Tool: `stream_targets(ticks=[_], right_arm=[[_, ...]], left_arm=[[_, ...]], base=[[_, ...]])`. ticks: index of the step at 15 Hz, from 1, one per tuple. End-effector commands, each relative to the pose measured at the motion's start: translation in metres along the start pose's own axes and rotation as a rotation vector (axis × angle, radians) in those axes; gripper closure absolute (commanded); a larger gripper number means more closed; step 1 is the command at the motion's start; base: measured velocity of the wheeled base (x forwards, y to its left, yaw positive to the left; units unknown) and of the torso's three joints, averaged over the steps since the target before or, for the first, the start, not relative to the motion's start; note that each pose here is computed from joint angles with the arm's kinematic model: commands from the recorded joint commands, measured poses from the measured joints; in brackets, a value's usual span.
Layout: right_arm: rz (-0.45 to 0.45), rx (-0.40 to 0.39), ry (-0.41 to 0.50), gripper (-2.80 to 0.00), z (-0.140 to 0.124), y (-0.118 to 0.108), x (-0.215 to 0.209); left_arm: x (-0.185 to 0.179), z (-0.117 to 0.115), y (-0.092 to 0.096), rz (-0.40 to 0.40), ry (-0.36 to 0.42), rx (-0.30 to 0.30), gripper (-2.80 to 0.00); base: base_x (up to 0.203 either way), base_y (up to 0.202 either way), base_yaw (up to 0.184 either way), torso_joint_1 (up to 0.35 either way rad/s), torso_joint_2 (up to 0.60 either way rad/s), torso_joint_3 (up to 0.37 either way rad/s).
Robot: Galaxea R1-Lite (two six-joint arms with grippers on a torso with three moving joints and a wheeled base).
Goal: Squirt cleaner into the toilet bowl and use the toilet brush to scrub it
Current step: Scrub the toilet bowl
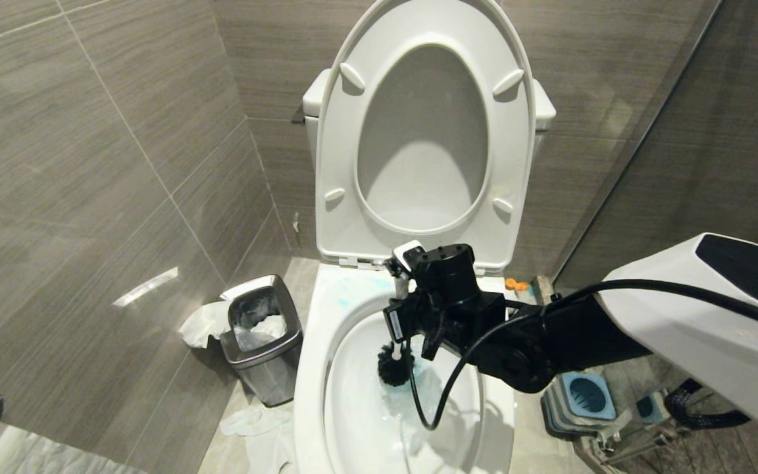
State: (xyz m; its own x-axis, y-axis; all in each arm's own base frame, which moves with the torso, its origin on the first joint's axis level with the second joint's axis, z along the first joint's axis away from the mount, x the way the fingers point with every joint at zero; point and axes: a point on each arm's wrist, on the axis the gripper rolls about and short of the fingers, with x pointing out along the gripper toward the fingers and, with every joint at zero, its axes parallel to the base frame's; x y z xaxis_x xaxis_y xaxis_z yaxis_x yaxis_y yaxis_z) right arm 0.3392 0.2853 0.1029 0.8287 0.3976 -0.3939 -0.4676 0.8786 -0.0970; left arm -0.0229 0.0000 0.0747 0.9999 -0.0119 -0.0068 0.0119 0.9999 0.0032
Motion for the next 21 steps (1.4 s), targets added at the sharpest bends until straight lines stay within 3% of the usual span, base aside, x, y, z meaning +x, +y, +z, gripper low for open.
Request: stream_targets(ticks=[1, 5, 7, 13, 16, 21], right_arm=[[-0.008, -0.013, 0.046, 0.00, -0.023, 0.003, 0.017], [-0.015, -0.020, 0.020, 0.00, -0.031, 0.005, 0.026], [-0.018, -0.012, -0.023, 0.00, -0.012, 0.003, 0.010], [-0.018, -0.006, -0.159, 0.00, 0.054, -0.015, -0.089], [-0.075, -0.012, -0.104, 0.00, 0.060, -0.022, -0.112], [-0.095, -0.013, -0.053, 0.00, 0.051, -0.015, -0.082]], left_arm=[[0.000, 0.000, 0.000, 0.000, 0.002, 0.000, 0.00], [0.000, 0.000, 0.000, 0.000, 0.002, 0.000, 0.00], [0.000, 0.000, 0.000, 0.000, 0.002, 0.000, 0.00], [0.000, 0.000, 0.000, 0.000, 0.002, 0.000, 0.00], [0.000, 0.000, 0.000, 0.000, 0.002, 0.000, 0.00], [0.000, 0.000, 0.000, 0.000, 0.002, 0.000, 0.00]], base=[[0.000, 0.000, 0.000, 0.000, 0.00, 0.000], [0.000, 0.000, 0.000, 0.000, 0.00, 0.000], [0.000, 0.000, 0.000, 0.000, 0.00, 0.000], [0.000, 0.000, 0.000, 0.000, 0.00, 0.000], [0.000, 0.000, 0.000, 0.000, 0.00, 0.000], [0.000, 0.000, 0.000, 0.000, 0.00, 0.000]])
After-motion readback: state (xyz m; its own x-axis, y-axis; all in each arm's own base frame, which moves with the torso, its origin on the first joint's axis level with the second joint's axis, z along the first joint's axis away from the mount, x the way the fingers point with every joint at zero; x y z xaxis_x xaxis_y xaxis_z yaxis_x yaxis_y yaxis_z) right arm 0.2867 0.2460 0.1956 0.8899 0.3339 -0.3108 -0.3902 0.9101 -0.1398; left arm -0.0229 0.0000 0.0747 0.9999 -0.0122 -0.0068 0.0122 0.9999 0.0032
